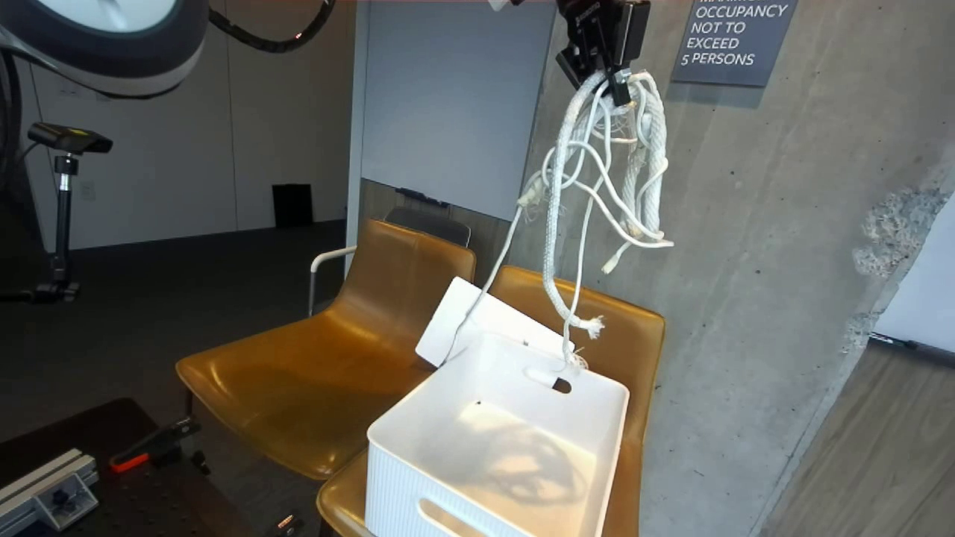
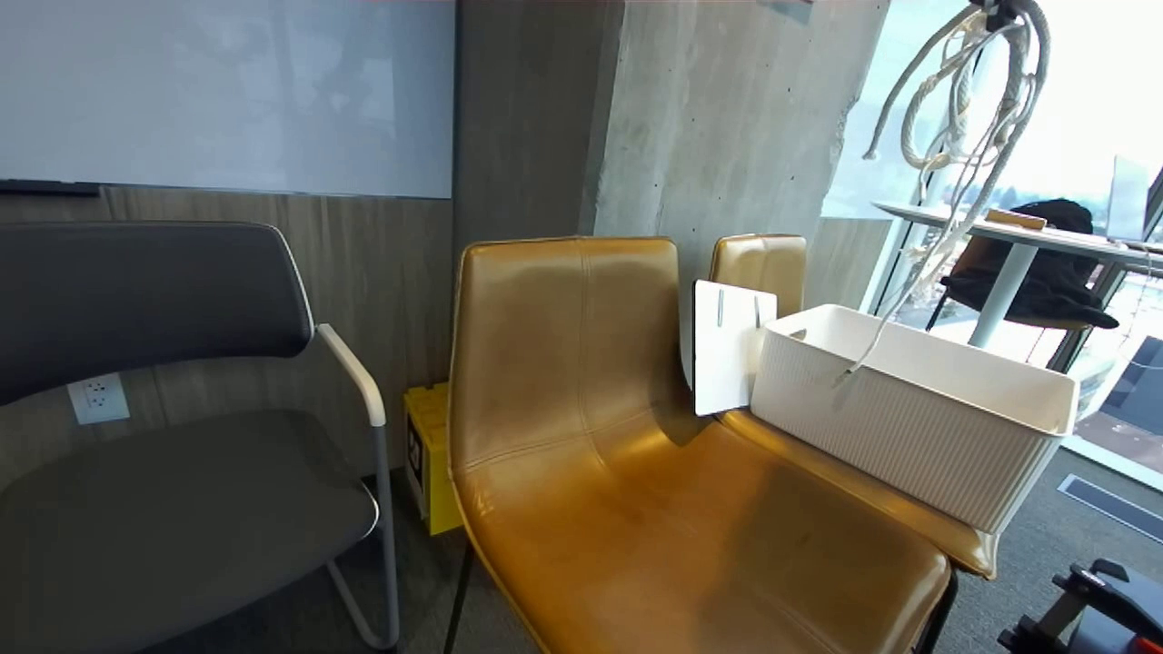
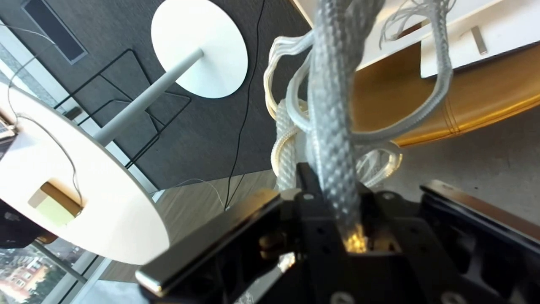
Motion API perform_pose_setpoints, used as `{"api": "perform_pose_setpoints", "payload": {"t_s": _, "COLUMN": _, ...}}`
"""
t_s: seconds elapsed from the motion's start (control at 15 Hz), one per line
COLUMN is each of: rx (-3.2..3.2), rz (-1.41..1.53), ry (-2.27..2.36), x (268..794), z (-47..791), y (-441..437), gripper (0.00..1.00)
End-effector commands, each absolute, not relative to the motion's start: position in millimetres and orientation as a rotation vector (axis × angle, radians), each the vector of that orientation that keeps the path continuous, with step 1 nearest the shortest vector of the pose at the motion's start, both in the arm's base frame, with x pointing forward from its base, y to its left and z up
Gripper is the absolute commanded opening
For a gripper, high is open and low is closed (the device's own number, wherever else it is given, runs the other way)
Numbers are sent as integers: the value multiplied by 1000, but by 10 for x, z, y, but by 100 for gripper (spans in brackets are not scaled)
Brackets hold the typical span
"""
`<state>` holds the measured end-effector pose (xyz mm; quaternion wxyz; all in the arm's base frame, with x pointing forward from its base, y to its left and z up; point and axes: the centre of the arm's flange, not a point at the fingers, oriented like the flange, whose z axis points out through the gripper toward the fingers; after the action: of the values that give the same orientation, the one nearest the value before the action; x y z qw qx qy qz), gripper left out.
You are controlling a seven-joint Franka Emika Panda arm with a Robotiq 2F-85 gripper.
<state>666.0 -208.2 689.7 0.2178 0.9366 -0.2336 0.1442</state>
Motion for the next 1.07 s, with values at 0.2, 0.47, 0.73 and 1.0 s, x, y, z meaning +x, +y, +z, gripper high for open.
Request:
{"api": "perform_pose_setpoints", "payload": {"t_s": 0.2, "rx": 2611, "rz": 373, "ry": -614, "x": 7267, "z": 7236, "y": -2351, "gripper": 4}}
{"api": "perform_pose_setpoints", "payload": {"t_s": 0.47, "rx": 2601, "rz": 381, "ry": -599, "x": 7182, "z": 7275, "y": -2429, "gripper": 4}}
{"api": "perform_pose_setpoints", "payload": {"t_s": 0.73, "rx": 2583, "rz": 402, "ry": -579, "x": 7138, "z": 7361, "y": -2456, "gripper": 4}}
{"api": "perform_pose_setpoints", "payload": {"t_s": 1.0, "rx": 2572, "rz": 412, "ry": -560, "x": 7092, "z": 7429, "y": -2497, "gripper": 4}}
